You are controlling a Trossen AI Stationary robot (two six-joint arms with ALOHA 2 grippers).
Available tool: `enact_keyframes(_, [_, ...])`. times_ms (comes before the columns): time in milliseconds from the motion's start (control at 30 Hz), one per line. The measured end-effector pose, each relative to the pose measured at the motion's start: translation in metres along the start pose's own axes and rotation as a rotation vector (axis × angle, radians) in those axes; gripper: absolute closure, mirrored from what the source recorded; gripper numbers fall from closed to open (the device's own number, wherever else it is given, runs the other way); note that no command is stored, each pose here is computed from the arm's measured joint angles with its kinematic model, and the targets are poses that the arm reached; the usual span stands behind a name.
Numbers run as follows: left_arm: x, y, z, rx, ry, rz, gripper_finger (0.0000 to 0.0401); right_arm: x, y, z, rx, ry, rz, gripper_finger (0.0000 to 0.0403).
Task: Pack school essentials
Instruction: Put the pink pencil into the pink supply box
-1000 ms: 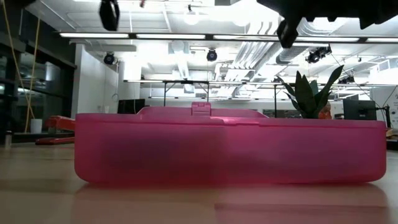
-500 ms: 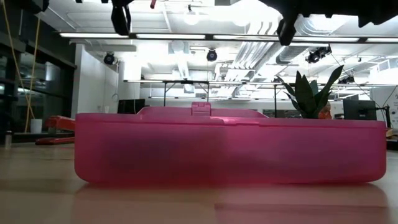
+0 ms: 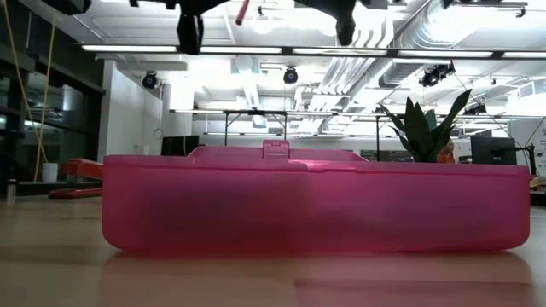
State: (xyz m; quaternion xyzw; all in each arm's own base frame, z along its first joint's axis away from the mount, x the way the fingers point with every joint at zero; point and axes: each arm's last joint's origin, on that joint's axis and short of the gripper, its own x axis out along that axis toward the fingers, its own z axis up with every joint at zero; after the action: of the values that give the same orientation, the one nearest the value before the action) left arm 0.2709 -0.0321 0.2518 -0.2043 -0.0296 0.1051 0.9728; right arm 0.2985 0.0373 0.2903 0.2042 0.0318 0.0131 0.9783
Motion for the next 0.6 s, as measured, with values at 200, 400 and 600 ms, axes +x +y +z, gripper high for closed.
enact_keyframes(200, [0.008,-0.004,0.003,0.001,-0.018,0.019,0.0401,0.021,0.006,0.009,-0.017,0.028,0.022,0.022])
enact_keyframes(400, [0.013,-0.007,0.004,0.029,-0.008,0.005,0.0401,0.035,0.009,0.011,-0.019,0.028,0.031,0.022])
enact_keyframes(600, [0.012,-0.005,0.004,0.042,-0.007,0.057,0.0401,0.036,0.009,0.013,-0.029,0.018,0.027,0.0261])
